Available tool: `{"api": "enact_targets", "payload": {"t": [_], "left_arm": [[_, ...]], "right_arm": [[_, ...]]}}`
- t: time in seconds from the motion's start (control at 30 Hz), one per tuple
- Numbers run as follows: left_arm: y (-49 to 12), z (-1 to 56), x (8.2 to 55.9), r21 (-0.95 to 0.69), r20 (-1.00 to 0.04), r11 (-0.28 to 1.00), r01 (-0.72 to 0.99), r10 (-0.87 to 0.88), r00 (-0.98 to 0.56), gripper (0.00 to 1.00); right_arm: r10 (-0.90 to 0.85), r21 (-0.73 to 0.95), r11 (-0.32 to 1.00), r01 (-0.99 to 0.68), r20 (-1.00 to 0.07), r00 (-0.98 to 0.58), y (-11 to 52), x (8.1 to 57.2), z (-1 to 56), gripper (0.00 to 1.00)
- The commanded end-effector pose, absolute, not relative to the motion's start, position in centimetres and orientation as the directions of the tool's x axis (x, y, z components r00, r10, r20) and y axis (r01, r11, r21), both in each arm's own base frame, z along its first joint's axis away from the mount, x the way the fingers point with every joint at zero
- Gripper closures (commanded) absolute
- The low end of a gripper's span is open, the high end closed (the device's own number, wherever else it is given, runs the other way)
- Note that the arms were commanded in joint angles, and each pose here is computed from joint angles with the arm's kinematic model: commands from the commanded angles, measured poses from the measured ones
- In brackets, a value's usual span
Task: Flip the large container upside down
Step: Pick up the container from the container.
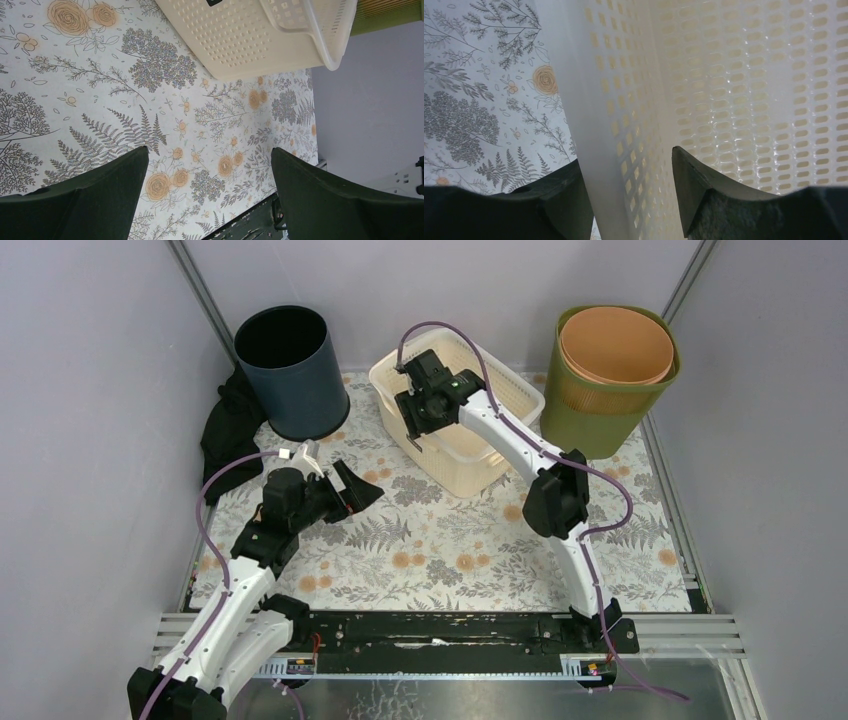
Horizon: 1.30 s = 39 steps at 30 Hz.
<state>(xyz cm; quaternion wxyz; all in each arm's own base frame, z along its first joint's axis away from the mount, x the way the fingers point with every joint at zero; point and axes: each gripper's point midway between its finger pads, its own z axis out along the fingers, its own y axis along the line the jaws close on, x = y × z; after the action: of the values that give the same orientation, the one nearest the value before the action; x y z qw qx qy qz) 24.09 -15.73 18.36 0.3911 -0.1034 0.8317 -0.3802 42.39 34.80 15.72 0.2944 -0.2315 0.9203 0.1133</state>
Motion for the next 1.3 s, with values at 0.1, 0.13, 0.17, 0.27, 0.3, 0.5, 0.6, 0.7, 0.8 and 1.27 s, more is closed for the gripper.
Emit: {"api": "enact_targets", "payload": {"t": [0.1,0.13,0.17,0.27,0.3,0.5,0.6,0.7,0.8,1.27], "left_arm": [[-15.9,18.9,24.2,-0.714,-0.583,0.686,0.143,-0.469,-0.664,0.00],[-15.8,18.9,24.2,-0.715,-0.584,0.685,0.142,-0.472,-0.660,0.00],[-15.8,18.9,24.1,-0.716,-0.584,0.683,0.142,-0.475,-0.659,0.00],[-15.8,18.8,24.0,-0.717,-0.581,0.683,0.142,-0.473,-0.662,0.00],[-15.8,18.7,24.1,-0.716,-0.581,0.684,0.139,-0.474,-0.662,0.00],[-15.9,18.7,24.1,-0.716,-0.581,0.684,0.141,-0.471,-0.664,0.00],[-15.8,18.6,24.1,-0.715,-0.580,0.685,0.138,-0.471,-0.665,0.00],[-15.8,18.5,24.1,-0.714,-0.580,0.686,0.140,-0.469,-0.666,0.00],[-15.8,18.5,24.0,-0.713,-0.580,0.687,0.139,-0.467,-0.667,0.00],[-15.8,18.2,24.1,-0.712,-0.580,0.689,0.138,-0.464,-0.670,0.00]], "right_arm": [[-0.353,0.018,0.866,-0.499,-0.684,-0.638,32.8,42.6,21.7,0.33],[-0.355,0.017,0.865,-0.501,-0.684,-0.637,32.8,42.5,21.7,0.33],[-0.353,0.016,0.867,-0.499,-0.686,-0.636,32.7,42.6,21.9,0.33],[-0.350,0.016,0.867,-0.499,-0.693,-0.630,32.7,42.6,22.2,0.33],[-0.349,0.016,0.867,-0.498,-0.695,-0.629,32.7,42.6,22.3,0.33],[-0.354,0.001,0.870,-0.494,-0.696,-0.625,32.5,42.8,22.3,0.43],[-0.365,-0.016,0.871,-0.492,-0.691,-0.624,32.3,42.9,22.0,0.52],[-0.375,-0.031,0.872,-0.489,-0.683,-0.627,32.1,43.1,21.5,0.56],[-0.378,-0.042,0.874,-0.483,-0.682,-0.625,32.0,43.3,21.4,0.64],[-0.381,-0.075,0.881,-0.467,-0.697,-0.607,31.4,43.8,22.4,0.90]]}}
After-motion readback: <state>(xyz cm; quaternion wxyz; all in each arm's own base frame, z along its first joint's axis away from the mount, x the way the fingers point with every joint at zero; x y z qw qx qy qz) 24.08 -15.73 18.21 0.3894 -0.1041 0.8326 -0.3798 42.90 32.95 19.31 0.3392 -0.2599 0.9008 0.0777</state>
